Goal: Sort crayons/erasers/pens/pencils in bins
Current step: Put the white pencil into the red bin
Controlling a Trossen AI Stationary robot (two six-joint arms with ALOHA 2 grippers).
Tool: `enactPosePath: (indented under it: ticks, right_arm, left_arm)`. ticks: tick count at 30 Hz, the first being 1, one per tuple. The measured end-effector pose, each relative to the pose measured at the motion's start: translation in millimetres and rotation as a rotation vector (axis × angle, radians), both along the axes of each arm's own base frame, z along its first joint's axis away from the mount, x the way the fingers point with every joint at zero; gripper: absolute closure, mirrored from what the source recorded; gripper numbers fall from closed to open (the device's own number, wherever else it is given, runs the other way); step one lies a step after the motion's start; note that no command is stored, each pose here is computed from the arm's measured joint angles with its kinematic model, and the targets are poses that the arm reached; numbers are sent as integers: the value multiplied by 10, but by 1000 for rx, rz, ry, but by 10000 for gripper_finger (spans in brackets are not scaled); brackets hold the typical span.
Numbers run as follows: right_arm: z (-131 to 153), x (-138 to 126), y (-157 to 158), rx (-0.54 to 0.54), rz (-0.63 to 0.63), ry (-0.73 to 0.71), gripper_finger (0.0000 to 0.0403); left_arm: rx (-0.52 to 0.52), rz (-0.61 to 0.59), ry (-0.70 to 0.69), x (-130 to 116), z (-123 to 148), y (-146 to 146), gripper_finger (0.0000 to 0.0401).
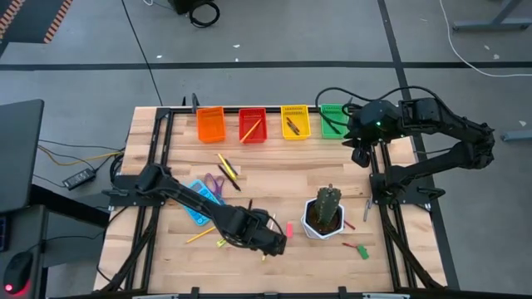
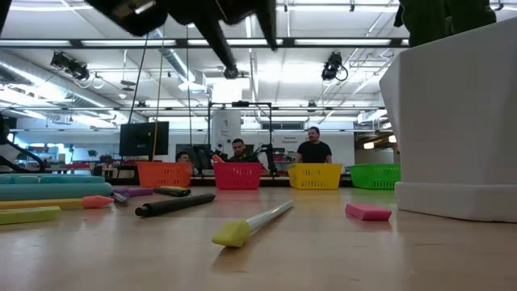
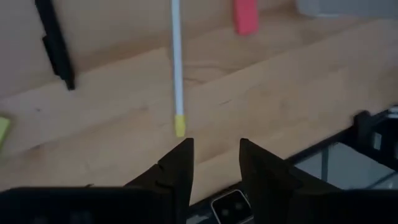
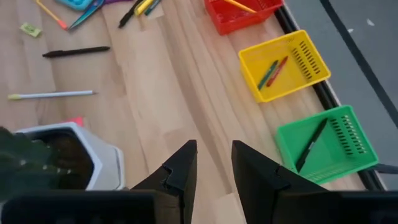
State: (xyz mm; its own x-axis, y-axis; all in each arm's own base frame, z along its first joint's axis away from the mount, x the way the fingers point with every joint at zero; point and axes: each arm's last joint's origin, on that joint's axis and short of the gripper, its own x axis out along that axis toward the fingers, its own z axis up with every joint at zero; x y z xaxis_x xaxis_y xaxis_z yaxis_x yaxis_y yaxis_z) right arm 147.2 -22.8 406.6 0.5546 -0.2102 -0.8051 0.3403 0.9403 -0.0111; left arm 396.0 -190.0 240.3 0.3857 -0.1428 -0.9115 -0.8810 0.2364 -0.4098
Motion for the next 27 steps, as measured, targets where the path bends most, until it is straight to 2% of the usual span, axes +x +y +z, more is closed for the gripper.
enactPosePath:
  ticks: [9, 14, 19, 27]
  right_arm:
    - [0, 0, 4, 43, -38, -14, 295]
    - [0, 0, 4, 30, -19, -9, 295]
    - [0, 0, 4, 35, -25, -11, 295]
    - [8, 11, 3, 31, -22, -24, 295]
  left_arm:
    - [-21, -14, 0, 180, -374, -106, 278]
    - [-50, -47, 72, 161, -587, -229, 278]
    - [-53, -39, 86, 85, -623, -378, 283]
    - [9, 15, 82, 15, -636, -449, 296]
